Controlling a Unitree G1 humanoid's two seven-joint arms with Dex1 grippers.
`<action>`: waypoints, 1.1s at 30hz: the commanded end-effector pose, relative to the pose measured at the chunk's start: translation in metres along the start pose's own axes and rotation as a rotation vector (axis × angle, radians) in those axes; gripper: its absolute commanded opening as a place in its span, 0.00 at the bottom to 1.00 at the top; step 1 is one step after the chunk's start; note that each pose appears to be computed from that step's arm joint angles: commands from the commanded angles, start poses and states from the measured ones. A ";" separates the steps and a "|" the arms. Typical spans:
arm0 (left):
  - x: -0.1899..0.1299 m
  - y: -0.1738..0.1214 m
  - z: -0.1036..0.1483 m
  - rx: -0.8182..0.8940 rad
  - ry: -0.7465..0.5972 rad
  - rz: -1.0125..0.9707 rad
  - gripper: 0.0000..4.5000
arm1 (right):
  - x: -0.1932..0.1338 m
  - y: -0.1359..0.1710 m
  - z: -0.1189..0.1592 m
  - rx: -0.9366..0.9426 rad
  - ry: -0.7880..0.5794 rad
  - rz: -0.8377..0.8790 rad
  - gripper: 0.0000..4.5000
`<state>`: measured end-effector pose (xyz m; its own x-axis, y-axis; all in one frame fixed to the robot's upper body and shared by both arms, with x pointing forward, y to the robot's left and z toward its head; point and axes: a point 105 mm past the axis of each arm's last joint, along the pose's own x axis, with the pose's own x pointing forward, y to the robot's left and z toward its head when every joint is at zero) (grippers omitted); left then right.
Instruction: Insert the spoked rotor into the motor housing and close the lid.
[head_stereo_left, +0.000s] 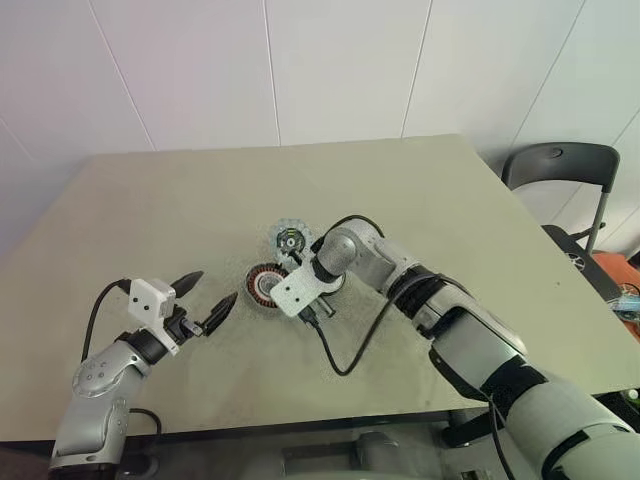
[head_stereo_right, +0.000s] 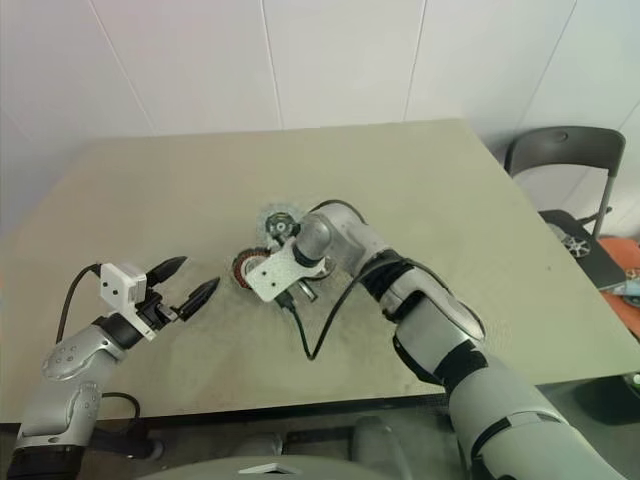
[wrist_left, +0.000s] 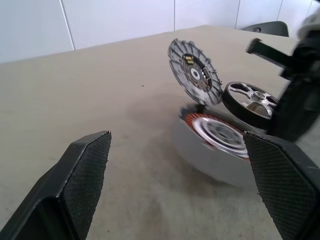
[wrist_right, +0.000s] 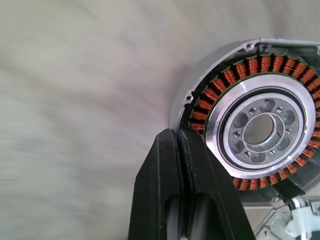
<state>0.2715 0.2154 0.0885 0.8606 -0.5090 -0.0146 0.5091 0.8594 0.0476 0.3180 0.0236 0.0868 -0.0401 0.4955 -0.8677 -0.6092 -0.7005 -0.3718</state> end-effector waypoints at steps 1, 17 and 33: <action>0.000 0.002 0.009 0.026 -0.036 0.005 1.00 | -0.019 -0.004 0.014 -0.060 -0.018 -0.011 0.00; 0.000 0.001 0.004 0.018 -0.034 0.001 1.00 | -0.035 0.044 -0.003 0.007 0.051 0.115 0.00; 0.002 0.003 0.005 0.020 -0.036 0.006 1.00 | -0.028 0.038 0.002 0.030 0.000 0.080 0.29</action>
<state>0.2718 0.2163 0.0838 0.8630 -0.5050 -0.0121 0.5051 0.8622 0.0380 0.2938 -0.0220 0.0879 -0.0916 0.3925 -0.9152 -0.6324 -0.7328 -0.2510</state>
